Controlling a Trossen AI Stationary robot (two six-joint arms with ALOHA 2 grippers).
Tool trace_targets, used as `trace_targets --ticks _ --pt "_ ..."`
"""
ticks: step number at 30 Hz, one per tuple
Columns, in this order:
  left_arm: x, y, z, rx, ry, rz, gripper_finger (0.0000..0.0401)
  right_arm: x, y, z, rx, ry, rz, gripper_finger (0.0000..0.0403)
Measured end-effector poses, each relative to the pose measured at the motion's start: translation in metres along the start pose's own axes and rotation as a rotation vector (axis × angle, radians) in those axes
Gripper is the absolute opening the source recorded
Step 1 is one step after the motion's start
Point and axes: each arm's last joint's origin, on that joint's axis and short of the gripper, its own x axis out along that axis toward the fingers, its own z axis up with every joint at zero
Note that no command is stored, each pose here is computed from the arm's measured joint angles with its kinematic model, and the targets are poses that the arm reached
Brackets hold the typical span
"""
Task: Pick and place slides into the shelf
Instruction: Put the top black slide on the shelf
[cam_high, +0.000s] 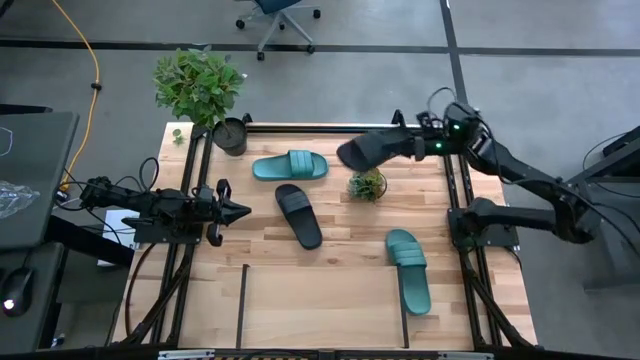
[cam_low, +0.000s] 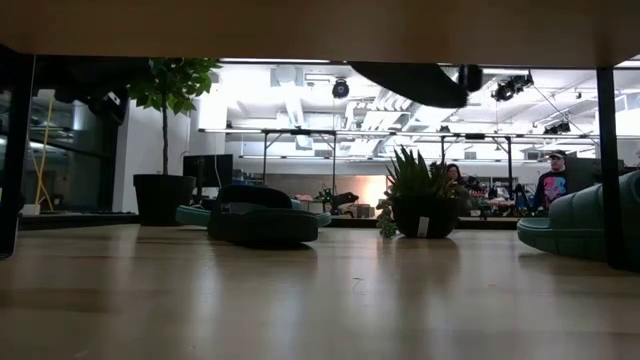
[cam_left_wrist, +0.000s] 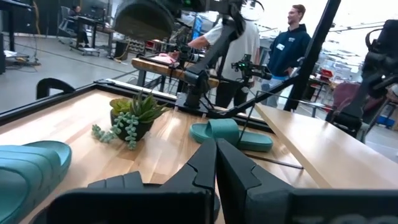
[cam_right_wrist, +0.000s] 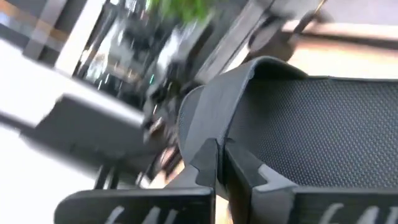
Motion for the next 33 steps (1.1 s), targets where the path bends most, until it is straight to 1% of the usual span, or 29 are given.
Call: trace_targets --ticks 8,12,16,20,25,28,33 --pt "0.0 -0.001 0.0 0.0 0.007 -0.021 0.0001 0.033 0.028 0.01 -0.077 0.173 0.179 0.0" --pt "0.0 0.0 0.0 0.001 0.004 -0.007 0.0001 0.044 0.045 0.007 -0.101 0.29 0.29 0.0" --pt "0.0 0.0 0.0 -0.007 0.002 -0.002 0.0001 0.05 0.06 -0.005 -0.086 0.411 0.352 0.0" --pt "0.0 0.0 0.0 -0.008 0.0 0.006 0.0001 0.055 0.071 -0.023 -0.062 0.529 0.403 0.0" --pt "0.0 0.001 0.0 -0.008 -0.012 0.048 0.0001 0.06 0.088 -0.048 -0.067 0.652 0.453 0.0" --pt "0.0 0.002 0.001 -0.009 -0.02 0.067 0.0001 0.061 0.098 -0.061 -0.086 0.691 0.472 0.0" --pt "0.0 0.002 0.001 -0.01 -0.024 0.076 0.0001 0.062 0.11 -0.078 -0.136 0.715 0.482 0.0"
